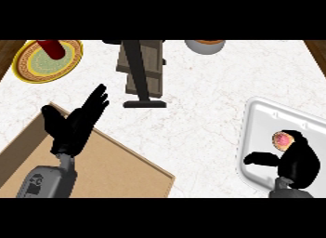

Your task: Pick the cupcake from the tray and place it in the tiered basket

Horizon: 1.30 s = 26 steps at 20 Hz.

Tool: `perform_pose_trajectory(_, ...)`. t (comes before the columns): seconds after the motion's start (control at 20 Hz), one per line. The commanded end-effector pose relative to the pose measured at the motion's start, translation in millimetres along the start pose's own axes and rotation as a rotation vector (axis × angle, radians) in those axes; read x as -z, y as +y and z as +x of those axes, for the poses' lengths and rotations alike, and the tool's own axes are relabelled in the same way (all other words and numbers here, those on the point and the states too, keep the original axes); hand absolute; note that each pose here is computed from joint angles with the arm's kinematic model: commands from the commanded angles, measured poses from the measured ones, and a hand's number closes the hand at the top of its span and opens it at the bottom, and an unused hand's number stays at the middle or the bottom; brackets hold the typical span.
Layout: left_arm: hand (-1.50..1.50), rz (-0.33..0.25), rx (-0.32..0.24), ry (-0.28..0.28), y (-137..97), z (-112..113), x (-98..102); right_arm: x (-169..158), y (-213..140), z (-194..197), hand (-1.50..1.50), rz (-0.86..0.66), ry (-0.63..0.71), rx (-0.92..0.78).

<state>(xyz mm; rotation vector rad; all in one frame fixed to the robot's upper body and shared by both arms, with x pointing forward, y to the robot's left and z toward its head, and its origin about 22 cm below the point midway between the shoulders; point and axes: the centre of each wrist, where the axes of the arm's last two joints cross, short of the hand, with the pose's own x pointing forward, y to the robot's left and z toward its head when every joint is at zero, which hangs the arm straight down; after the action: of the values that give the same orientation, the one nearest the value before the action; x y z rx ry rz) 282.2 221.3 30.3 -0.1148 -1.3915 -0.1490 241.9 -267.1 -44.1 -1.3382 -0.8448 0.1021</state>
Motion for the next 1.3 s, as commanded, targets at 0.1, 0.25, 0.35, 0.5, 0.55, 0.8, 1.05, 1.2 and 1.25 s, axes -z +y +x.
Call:
perform_pose_trajectory(0.1,0.0,0.006,0.019,0.001,14,4,5,-14,11,10,1.5,-0.074,-0.029,0.04)
perform_pose_trajectory(0.25,0.0,-0.002,0.005,-0.004,4,4,3,-52,-13,59,1.5,0.062,-0.181,-0.015)
perform_pose_trajectory(0.35,0.0,0.014,0.012,0.016,5,-10,1,-69,-18,77,1.5,0.212,-0.325,-0.107)
perform_pose_trajectory(0.5,0.0,-0.004,0.015,0.008,5,-1,3,-106,-27,108,1.5,0.38,-0.473,-0.188)
perform_pose_trajectory(0.55,0.0,-0.003,0.016,0.015,-1,-7,2,-114,-41,125,1.5,0.379,-0.489,-0.191)
perform_pose_trajectory(0.8,0.0,0.008,-0.011,0.03,1,-10,1,-140,-145,169,1.5,0.377,-0.513,0.024)
perform_pose_trajectory(1.05,0.0,0.007,0.003,0.028,6,-6,0,-164,-217,181,1.5,0.267,-0.555,0.18)
perform_pose_trajectory(1.2,0.0,0.011,0.0,0.038,6,-14,0,-168,-249,192,1.5,0.202,-0.631,0.247)
perform_pose_trajectory(1.25,0.0,0.005,0.004,0.021,0,6,6,-168,-255,196,1.5,0.178,-0.63,0.237)
